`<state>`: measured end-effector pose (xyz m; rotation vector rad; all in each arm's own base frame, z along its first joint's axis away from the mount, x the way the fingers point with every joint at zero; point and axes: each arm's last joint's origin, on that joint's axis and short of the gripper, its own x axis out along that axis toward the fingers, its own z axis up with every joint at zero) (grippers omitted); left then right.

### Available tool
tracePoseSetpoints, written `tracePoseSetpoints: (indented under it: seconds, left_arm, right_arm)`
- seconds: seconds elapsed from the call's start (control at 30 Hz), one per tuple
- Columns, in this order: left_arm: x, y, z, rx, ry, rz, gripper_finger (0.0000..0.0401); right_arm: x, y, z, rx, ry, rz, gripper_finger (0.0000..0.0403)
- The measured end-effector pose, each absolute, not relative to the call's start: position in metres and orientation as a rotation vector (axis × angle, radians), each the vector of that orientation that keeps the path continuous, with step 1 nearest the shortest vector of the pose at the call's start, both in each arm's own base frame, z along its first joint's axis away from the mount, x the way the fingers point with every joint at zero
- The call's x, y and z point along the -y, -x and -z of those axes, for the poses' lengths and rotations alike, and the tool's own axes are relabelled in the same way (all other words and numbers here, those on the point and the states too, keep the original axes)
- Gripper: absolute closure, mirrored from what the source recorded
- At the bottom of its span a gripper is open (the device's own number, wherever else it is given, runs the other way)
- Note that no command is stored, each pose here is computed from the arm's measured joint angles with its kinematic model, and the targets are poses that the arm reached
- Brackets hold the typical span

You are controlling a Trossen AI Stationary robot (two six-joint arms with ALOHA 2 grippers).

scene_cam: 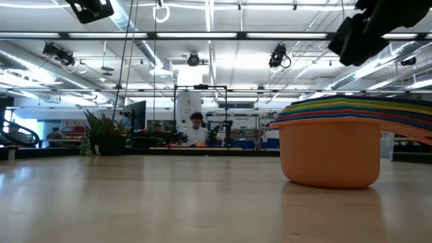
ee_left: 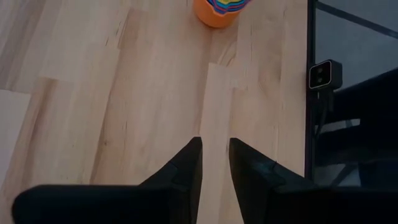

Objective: Nest measuring cups in basket
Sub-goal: Put the stacked measuring cups into the bin

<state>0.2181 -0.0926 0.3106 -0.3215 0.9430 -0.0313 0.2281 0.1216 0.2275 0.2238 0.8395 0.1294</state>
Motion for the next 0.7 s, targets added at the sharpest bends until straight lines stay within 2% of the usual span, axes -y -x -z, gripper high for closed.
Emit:
tracePoseSetpoints:
  seconds: [0.3, 0.5, 0.7]
  left_arm:
    - [0.093, -0.220, -0.312, -0.919, 0.330, 0.040, 0.0314]
    - [0.095, -0.223, -0.316, -0.871, 0.348, 0.057, 0.0314]
    - [0.097, -0.227, -0.320, -0.817, 0.367, 0.077, 0.0314]
  right_arm:
    - [-0.164, -0.248, -0.244, -1.013, -0.090, 0.090, 0.0209]
    - [-0.191, -0.267, -0.230, -1.165, 0.014, 0.257, 0.0210]
    - [-0.214, -0.280, -0.216, -1.211, -0.042, 0.298, 0.0209]
